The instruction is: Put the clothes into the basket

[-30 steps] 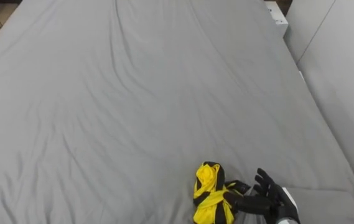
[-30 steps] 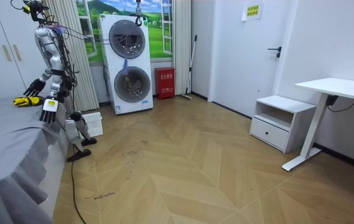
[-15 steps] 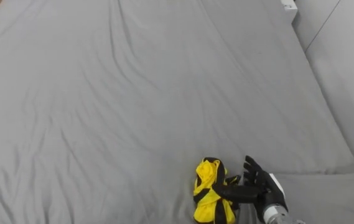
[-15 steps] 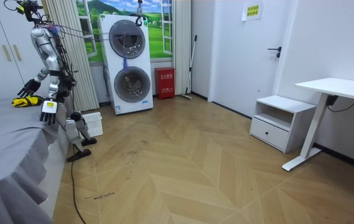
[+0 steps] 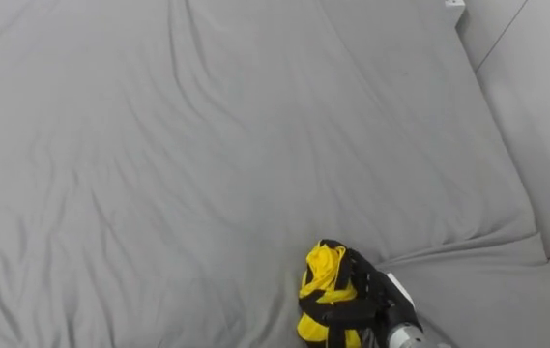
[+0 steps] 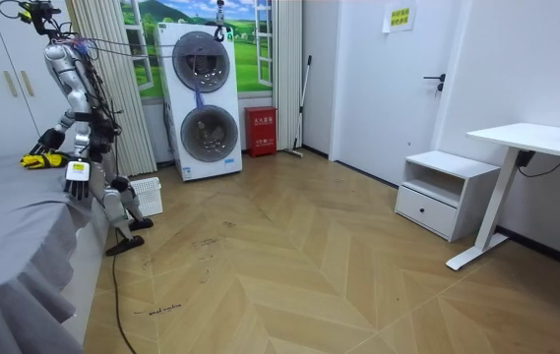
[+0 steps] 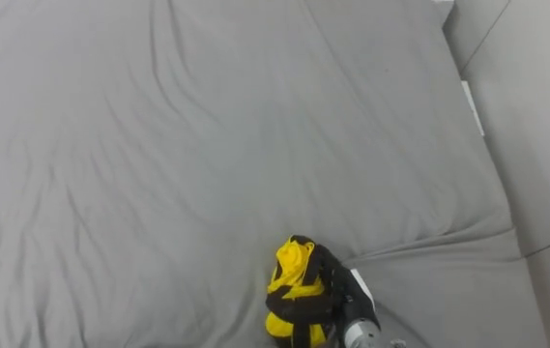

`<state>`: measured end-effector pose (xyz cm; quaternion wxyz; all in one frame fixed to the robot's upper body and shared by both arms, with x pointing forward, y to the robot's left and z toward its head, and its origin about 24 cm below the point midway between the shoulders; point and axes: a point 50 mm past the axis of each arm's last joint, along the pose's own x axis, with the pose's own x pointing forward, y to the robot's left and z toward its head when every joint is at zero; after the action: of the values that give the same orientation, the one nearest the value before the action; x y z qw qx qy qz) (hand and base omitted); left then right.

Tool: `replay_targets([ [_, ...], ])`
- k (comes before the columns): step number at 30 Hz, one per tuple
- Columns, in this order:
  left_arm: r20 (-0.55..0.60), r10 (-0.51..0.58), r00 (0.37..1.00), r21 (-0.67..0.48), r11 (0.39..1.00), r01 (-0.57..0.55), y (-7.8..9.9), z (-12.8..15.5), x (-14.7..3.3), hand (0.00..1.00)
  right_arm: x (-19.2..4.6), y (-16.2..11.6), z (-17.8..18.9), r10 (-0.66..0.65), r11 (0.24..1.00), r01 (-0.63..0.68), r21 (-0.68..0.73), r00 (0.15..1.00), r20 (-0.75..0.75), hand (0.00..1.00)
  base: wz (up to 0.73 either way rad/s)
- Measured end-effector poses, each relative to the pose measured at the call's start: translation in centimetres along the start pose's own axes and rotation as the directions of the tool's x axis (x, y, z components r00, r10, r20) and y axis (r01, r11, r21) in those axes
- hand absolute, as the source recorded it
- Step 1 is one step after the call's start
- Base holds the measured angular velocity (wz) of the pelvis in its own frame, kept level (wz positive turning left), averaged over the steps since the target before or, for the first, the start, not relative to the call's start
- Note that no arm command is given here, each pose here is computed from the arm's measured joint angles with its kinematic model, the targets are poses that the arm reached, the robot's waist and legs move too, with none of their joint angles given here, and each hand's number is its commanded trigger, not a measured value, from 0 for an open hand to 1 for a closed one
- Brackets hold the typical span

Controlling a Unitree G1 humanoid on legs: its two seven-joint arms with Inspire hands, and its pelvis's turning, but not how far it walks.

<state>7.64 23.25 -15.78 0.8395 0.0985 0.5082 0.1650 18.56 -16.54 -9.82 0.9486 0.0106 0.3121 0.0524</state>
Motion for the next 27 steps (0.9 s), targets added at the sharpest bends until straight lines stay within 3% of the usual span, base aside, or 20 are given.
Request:
replay_targets([
  [10,-0.001,0.033,0.999,0.043,0.999,-0.033,0.2,0.1,0.0,0.0,-0.2,0.1,-0.3,0.02,0.995,-0.021,-0.093,1.0,-0.014,0.0,0.0],
  [11,-0.001,0.034,0.999,0.044,0.998,-0.034,0.3,0.1,0.0,0.0,-0.2,0.1,-0.4,0.021,0.995,-0.022,-0.099,1.0,-0.015,0.3,0.0],
  [12,-0.001,0.034,0.999,0.044,0.998,-0.034,0.3,0.1,0.1,0.0,-0.2,0.1,-0.4,0.022,0.994,-0.024,-0.107,1.0,-0.016,0.78,0.0],
  [14,-0.001,0.032,0.999,0.045,0.998,-0.032,0.3,0.1,0.1,0.0,-0.2,0.2,-0.5,0.029,0.991,-0.031,-0.131,0.999,-0.02,1.0,0.0],
  [27,-0.014,0.044,0.999,0.053,0.998,-0.043,0.7,0.3,0.3,0.0,-1.7,-1.2,-4.6,-0.015,0.965,-0.036,-0.26,0.981,-0.191,1.0,0.0],
])
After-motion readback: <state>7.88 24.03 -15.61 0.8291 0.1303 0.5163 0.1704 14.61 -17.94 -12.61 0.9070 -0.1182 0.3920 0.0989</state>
